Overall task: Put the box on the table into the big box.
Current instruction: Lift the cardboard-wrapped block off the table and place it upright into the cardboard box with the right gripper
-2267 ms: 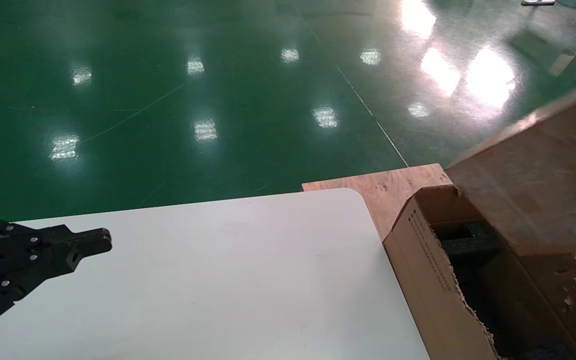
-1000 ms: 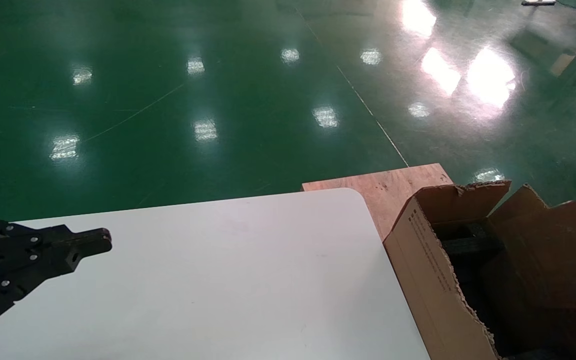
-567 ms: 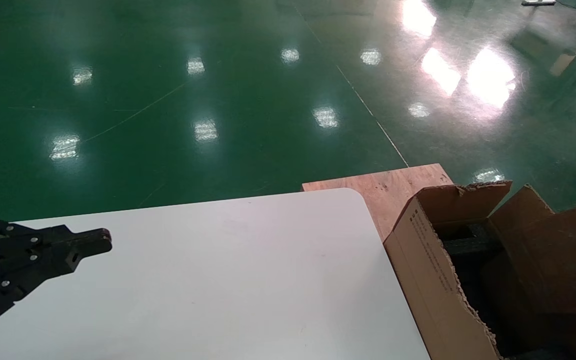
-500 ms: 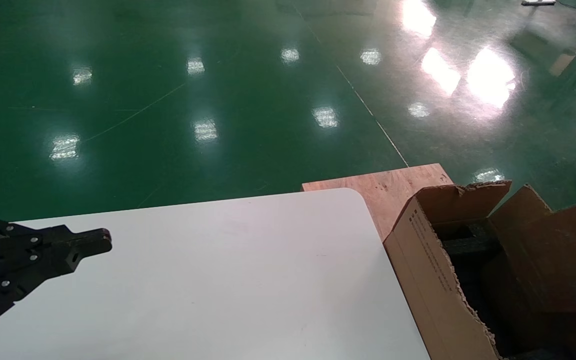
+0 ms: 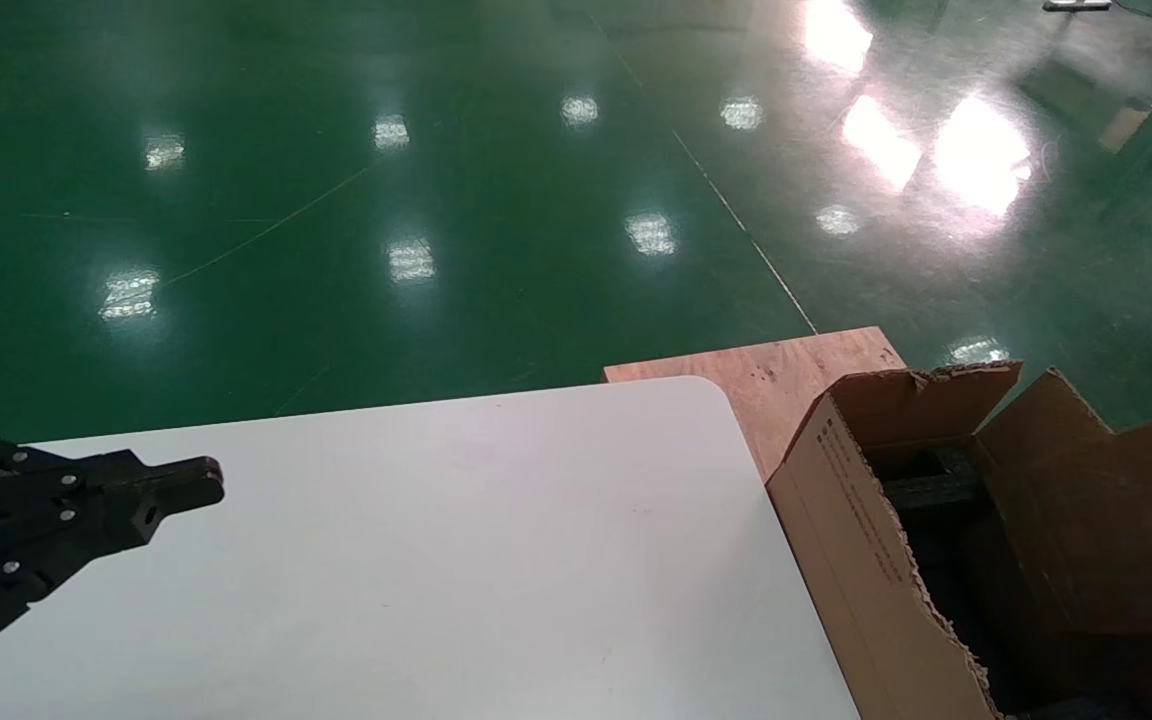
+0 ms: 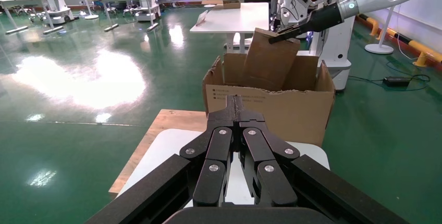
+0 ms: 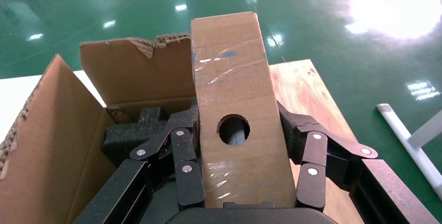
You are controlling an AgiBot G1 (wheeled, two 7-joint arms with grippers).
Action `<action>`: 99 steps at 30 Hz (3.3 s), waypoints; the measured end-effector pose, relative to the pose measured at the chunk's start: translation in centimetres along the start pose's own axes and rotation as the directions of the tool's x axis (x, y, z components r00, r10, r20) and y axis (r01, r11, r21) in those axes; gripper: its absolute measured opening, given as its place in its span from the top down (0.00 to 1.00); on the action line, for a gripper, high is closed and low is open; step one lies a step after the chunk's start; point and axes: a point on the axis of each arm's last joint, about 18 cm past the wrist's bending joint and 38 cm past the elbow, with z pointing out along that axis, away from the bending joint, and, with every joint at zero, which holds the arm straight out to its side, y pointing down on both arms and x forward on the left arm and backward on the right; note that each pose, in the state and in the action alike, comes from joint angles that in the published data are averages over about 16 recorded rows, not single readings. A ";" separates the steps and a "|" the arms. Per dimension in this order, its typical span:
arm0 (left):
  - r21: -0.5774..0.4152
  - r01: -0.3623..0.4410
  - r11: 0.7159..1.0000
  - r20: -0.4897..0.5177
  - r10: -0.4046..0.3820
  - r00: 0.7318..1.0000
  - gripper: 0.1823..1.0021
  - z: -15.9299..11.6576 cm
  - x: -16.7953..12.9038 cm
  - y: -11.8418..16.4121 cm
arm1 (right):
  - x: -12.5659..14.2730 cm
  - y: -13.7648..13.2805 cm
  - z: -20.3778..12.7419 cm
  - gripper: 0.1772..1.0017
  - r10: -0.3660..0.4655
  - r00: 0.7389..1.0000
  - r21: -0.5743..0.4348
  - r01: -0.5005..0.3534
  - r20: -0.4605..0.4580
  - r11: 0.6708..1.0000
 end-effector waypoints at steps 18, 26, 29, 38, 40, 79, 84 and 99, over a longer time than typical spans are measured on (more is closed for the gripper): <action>0.000 0.000 1.000 0.000 0.000 1.000 0.99 0.0 0.0 0.0 | 0.2 -0.1 -1.2 0.64 -0.035 0.999 -0.044 0.034 -0.039 0.998; 0.000 0.000 1.000 0.000 0.000 1.000 0.99 0.0 0.0 0.0 | 0.1 -0.6 -0.1 0.64 -0.063 0.997 -0.064 0.061 -0.036 0.996; 0.000 0.000 1.000 0.000 0.000 1.000 0.99 0.0 0.0 0.0 | 0.0 -0.6 0.3 0.64 -0.068 0.997 -0.073 0.066 -0.030 0.995; 0.000 0.000 1.000 0.000 0.000 1.000 0.99 0.0 0.0 0.0 | -0.1 0.1 1.5 0.64 -0.061 0.998 -0.092 0.060 -0.013 0.994; 0.000 0.000 1.000 0.000 0.000 1.000 0.99 0.0 0.0 0.0 | -0.1 0.4 1.7 0.64 -0.056 0.998 -0.095 0.055 -0.010 0.994; 0.000 0.000 1.000 0.000 0.000 1.000 0.99 0.0 0.0 0.0 | 0.2 3.4 3.4 0.64 -0.033 0.999 -0.149 0.030 -0.019 0.988; 0.000 0.000 1.000 0.000 0.000 1.000 0.99 0.0 0.0 0.0 | 0.0 3.7 3.8 0.64 -0.039 0.999 -0.158 0.036 -0.020 0.987; 0.000 0.000 1.000 0.000 0.000 1.000 0.99 0.0 0.0 0.0 | -0.3 4.7 4.8 0.64 -0.047 0.999 -0.190 0.041 -0.026 0.981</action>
